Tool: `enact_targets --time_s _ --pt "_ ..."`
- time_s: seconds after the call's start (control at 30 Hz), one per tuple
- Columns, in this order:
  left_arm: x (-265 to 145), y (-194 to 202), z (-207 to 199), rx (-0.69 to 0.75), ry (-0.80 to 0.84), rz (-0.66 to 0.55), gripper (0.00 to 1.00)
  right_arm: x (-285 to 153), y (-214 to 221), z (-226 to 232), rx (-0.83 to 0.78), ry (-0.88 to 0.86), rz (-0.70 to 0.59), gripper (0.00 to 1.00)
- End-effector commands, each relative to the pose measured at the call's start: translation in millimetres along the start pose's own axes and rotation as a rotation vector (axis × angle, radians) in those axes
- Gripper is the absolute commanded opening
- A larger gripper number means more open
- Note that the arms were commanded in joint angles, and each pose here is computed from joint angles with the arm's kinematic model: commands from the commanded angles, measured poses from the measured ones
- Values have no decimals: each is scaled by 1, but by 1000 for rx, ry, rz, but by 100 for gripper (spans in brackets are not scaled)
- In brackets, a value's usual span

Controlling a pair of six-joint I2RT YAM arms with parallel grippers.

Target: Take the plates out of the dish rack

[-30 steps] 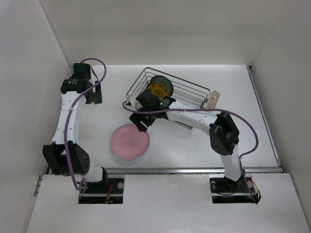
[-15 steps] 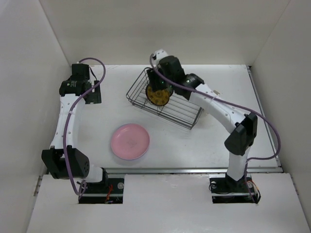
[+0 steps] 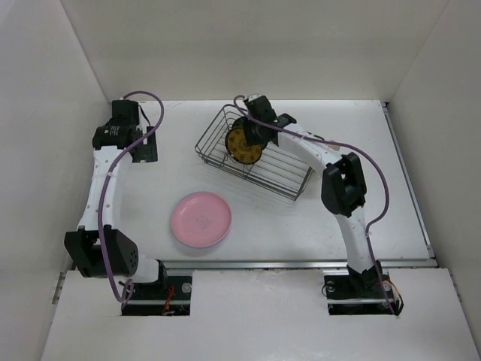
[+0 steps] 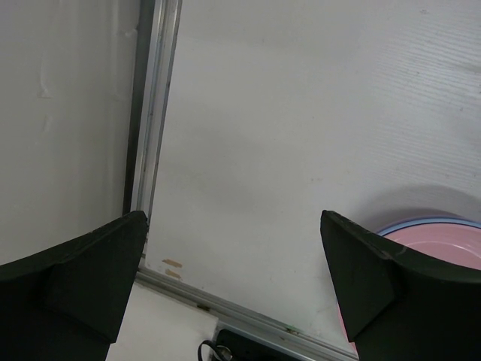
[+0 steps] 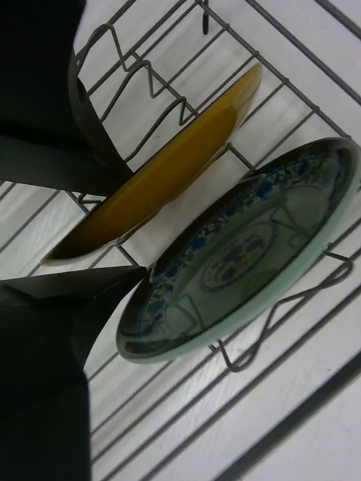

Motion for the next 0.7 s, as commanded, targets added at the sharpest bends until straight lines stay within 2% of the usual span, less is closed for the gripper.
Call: enact_targets --time_s 0.0,0.03,0.07,0.17,0.2,0.37,0.53,0.67 --pt "-3 1 1 -4 8 -9 100 -17 -25 3 25 -51 -97 46" --pt "-2 3 1 -1 6 -1 100 -15 -24 4 25 -51 -97 40" --pt "-2 3 1 -1 6 -1 100 -13 -19 3 23 -42 -84 26" --pt "0 6 1 3 4 9 100 -11 -15 0 0 -16 -74 9" --pt "1 6 1 3 4 9 100 -13 -14 -1 -1 -16 -71 0" --pt "3 7 1 13 4 9 100 -34 -18 -6 -75 58 -107 0" --pt "1 5 1 11 6 1 100 -69 -36 -10 -109 214 -190 0" --pt "2 2 0 11 6 1 100 -100 -51 -13 -82 235 -274 0"
Point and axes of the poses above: each gripper's point midway between its finger pads, its own x axis out along the fingers, its own z axis along the line the jaws close on, y = z × x, the point moved 7 cm from there along -x, back along the fingers, and after that the axes turned 9 degrees about -x, right-handed, at the moved point
